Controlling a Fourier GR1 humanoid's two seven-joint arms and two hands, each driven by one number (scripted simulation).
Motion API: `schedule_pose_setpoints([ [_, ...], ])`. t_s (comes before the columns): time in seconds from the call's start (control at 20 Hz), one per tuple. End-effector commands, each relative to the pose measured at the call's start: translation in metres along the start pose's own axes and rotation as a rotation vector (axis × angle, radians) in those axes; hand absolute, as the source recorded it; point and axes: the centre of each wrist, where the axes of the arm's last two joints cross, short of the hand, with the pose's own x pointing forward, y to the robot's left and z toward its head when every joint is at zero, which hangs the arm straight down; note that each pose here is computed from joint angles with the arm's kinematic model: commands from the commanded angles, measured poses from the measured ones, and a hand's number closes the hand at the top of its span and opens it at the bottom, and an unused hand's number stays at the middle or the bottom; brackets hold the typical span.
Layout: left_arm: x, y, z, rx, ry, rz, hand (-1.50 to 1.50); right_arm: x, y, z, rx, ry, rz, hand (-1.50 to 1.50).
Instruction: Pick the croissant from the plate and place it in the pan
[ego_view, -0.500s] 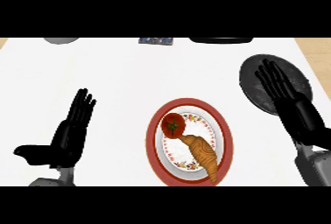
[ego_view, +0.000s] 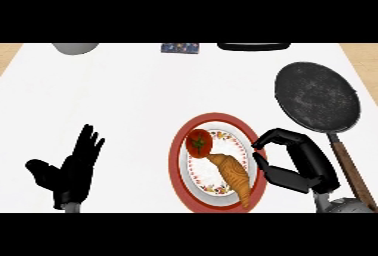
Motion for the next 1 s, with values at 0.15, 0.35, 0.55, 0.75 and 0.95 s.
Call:
schedule_pose_setpoints([
  [0.15,-0.02,-0.006,0.01,0.077,0.104,0.02,0.0,-0.001,0.07,0.081,-0.144,-0.069,0.175,-1.5],
  [0.35,-0.016,0.003,0.012,0.058,0.098,-0.012,0.0,0.027,0.064,0.1,-0.216,-0.02,0.322,-1.5],
  [0.55,-0.002,0.008,0.007,0.026,0.098,0.011,0.0,0.048,0.066,0.08,-0.243,0.051,0.429,-1.5],
  [0.75,-0.009,-0.035,0.001,0.016,0.113,0.002,0.0,0.078,0.059,0.032,-0.252,0.126,0.486,-1.5],
  [0.95,-0.003,-0.01,-0.007,0.008,0.096,-0.007,0.0,0.096,0.06,0.009,-0.144,0.262,0.61,-1.5],
])
